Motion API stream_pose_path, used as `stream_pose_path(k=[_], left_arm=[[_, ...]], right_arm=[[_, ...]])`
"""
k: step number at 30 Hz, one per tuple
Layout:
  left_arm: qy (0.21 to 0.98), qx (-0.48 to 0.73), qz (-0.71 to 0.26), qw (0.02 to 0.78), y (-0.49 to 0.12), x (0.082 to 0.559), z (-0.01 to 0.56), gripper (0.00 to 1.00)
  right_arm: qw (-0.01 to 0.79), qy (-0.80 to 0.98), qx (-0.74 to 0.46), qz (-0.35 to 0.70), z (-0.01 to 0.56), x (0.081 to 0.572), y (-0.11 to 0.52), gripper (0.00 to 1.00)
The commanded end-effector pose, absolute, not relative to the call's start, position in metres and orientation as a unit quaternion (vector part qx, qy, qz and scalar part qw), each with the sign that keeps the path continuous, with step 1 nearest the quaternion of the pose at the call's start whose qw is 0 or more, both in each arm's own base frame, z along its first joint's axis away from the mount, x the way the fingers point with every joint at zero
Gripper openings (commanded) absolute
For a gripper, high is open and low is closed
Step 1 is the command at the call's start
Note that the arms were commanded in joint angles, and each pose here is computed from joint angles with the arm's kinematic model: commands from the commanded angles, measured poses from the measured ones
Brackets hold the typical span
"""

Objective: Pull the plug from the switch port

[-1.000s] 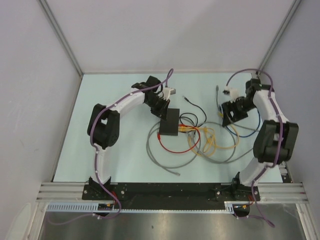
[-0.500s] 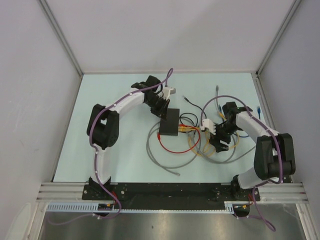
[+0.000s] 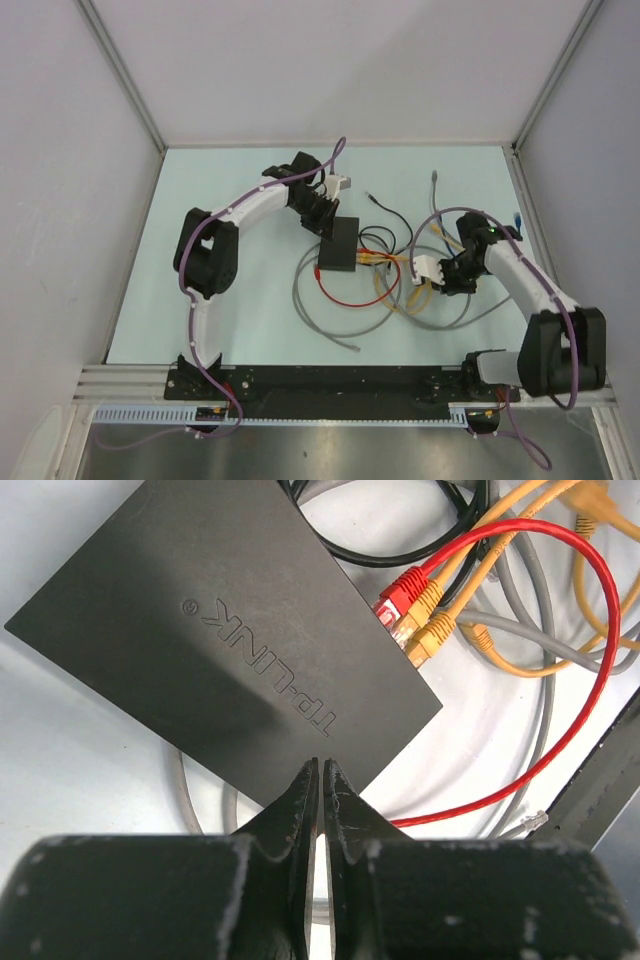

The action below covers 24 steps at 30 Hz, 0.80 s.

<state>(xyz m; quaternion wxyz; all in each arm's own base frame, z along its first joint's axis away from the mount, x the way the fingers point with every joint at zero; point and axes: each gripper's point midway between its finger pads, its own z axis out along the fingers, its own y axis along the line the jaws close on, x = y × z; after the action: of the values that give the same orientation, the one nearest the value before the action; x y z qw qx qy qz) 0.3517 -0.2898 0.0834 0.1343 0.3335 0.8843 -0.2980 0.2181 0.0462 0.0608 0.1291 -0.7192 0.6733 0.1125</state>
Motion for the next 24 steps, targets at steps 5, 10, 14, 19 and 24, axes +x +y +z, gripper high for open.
stream_pose_path(k=[5,10,14,19,24], left_arm=[[0.875,0.335,-0.310,0.160,-0.294,0.358,0.101,0.10],[0.876,0.331,-0.311,0.161,-0.292,0.361,0.101,0.10],[0.876,0.331,-0.312,0.162,-0.292,0.361,0.102,0.10],[0.877,0.332,-0.307,0.163,-0.290,0.360,0.101,0.10],[0.877,0.333,-0.305,0.162,-0.290,0.360,0.101,0.10]], right_arm=[[0.112,0.595,-0.792,0.080,0.091,0.176,0.003,0.00],[0.096,0.604,-0.790,0.044,0.089,0.180,-0.049,0.00],[0.133,0.650,-0.747,0.038,0.089,0.209,-0.058,0.00],[0.224,0.703,-0.675,0.021,0.100,0.256,-0.045,0.00],[0.281,0.754,-0.593,0.023,0.101,0.303,-0.007,0.00]])
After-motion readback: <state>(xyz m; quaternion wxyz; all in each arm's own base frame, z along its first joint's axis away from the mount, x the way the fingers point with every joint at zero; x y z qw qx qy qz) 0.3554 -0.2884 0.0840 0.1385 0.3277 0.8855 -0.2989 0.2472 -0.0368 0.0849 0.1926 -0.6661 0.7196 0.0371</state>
